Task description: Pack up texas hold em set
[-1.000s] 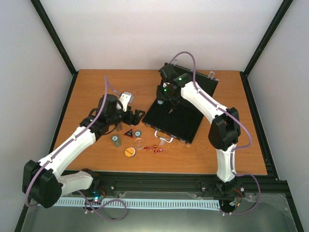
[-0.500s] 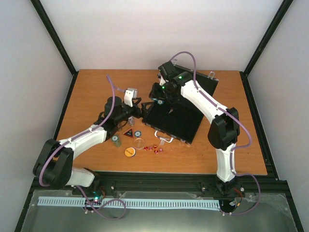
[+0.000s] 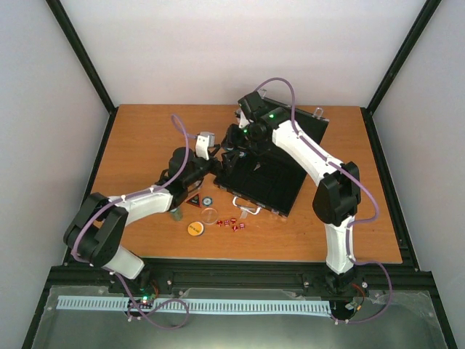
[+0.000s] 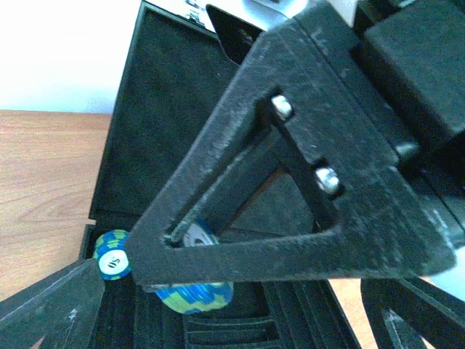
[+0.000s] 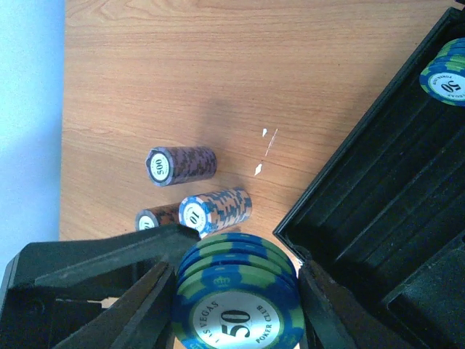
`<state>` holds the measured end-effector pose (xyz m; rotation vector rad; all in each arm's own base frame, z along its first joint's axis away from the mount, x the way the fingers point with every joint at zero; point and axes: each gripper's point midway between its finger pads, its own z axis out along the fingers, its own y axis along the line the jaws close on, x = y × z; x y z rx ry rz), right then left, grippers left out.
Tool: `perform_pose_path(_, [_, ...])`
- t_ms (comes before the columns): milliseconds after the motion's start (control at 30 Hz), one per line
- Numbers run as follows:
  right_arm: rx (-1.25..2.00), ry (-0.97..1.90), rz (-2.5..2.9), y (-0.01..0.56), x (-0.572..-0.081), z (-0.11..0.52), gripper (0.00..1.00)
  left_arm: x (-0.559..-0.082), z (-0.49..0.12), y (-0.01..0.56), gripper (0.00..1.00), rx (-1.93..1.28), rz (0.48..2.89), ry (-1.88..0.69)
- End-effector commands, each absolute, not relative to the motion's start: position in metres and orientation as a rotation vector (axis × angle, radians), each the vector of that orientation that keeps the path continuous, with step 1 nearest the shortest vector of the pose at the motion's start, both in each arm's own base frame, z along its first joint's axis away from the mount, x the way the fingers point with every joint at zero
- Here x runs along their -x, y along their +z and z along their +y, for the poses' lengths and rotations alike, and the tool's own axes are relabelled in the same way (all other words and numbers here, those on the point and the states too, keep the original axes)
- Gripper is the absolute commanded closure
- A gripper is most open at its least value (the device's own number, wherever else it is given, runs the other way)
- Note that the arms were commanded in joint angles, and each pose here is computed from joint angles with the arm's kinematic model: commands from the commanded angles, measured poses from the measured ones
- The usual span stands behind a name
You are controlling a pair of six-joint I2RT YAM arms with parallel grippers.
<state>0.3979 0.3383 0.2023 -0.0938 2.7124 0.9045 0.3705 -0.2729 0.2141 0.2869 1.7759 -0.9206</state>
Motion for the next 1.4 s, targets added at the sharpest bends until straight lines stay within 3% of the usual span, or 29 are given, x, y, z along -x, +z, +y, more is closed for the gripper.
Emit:
perform_pose_path(0, [0.119, 0.963, 2.645, 0.231, -0.400, 0.339, 0.97, -0.384, -0.272, 0.245, 0.00, -0.233, 1.661, -0.902])
perform_pose_path(933, [0.119, 1.049, 2.597, 0.272, -0.389, 0.320, 0.97, -0.418, -0.269, 0.244, 0.00, -0.070, 1.520, -0.948])
perform_pose_path(1367, [0.133, 1.061, 2.598, 0.277, -0.378, 0.312, 0.97, -0.442, -0.261, 0.261, 0.12, -0.033, 1.461, -0.982])
